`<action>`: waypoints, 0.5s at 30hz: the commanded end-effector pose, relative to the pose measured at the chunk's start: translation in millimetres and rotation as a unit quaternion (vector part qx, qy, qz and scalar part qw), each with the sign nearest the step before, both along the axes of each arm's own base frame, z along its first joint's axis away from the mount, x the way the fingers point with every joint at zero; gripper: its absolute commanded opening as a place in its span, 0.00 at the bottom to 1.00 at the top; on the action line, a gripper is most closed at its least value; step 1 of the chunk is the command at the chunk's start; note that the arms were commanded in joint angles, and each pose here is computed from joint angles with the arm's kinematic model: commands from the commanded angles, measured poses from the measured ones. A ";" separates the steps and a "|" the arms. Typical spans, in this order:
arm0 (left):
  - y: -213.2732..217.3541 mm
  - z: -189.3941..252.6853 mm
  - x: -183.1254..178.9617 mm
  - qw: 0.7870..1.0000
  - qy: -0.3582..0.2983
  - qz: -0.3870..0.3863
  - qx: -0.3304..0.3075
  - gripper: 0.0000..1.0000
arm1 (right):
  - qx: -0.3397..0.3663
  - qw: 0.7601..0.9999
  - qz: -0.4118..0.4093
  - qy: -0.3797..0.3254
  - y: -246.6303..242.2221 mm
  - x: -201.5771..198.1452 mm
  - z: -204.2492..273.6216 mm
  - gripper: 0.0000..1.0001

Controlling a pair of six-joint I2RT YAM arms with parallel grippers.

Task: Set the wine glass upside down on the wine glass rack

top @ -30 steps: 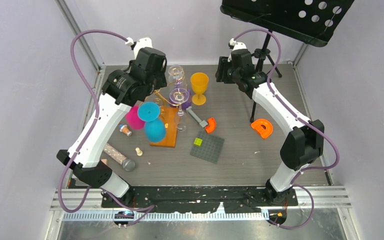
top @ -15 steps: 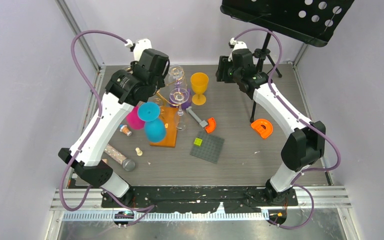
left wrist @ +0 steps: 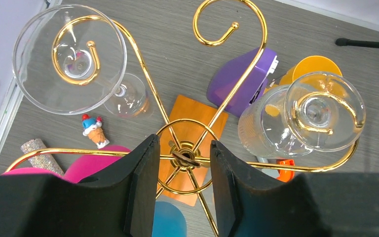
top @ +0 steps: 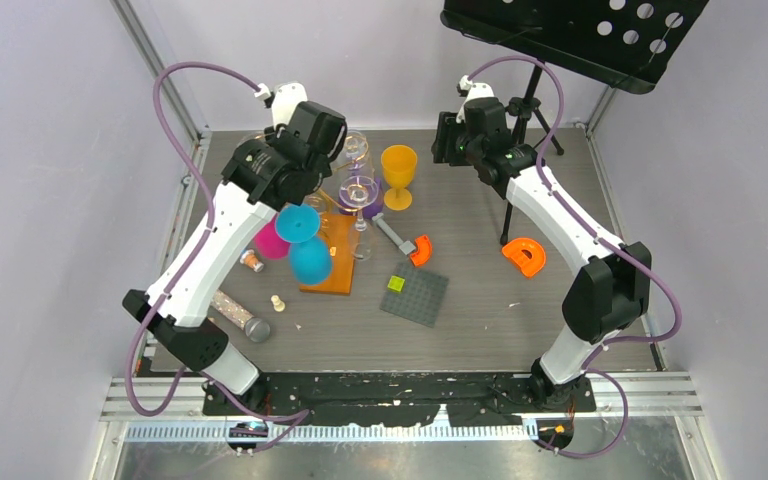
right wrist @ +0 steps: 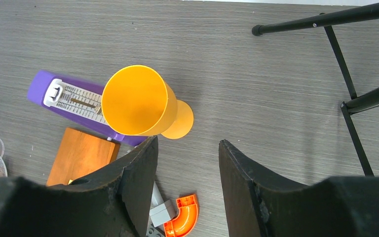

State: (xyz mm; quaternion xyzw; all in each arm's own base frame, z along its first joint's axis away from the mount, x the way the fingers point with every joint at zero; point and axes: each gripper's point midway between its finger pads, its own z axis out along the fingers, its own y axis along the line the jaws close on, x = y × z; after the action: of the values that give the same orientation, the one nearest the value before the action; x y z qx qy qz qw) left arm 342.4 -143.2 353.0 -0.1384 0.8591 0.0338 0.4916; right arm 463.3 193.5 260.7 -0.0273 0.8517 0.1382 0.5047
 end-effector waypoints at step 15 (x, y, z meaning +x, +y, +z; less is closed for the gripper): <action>-8.1 11.4 23.5 0.998 -0.042 -0.031 0.047 0.44 | 0.005 0.999 0.003 -0.044 -3.0 -1.2 29.6 0.55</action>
State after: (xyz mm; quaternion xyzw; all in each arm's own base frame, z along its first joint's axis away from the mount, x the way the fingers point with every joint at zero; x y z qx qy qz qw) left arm 356.3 -151.2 343.3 -0.1003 0.8606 0.0516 0.4967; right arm 463.0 192.7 258.4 -0.0341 0.8526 0.1337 0.5041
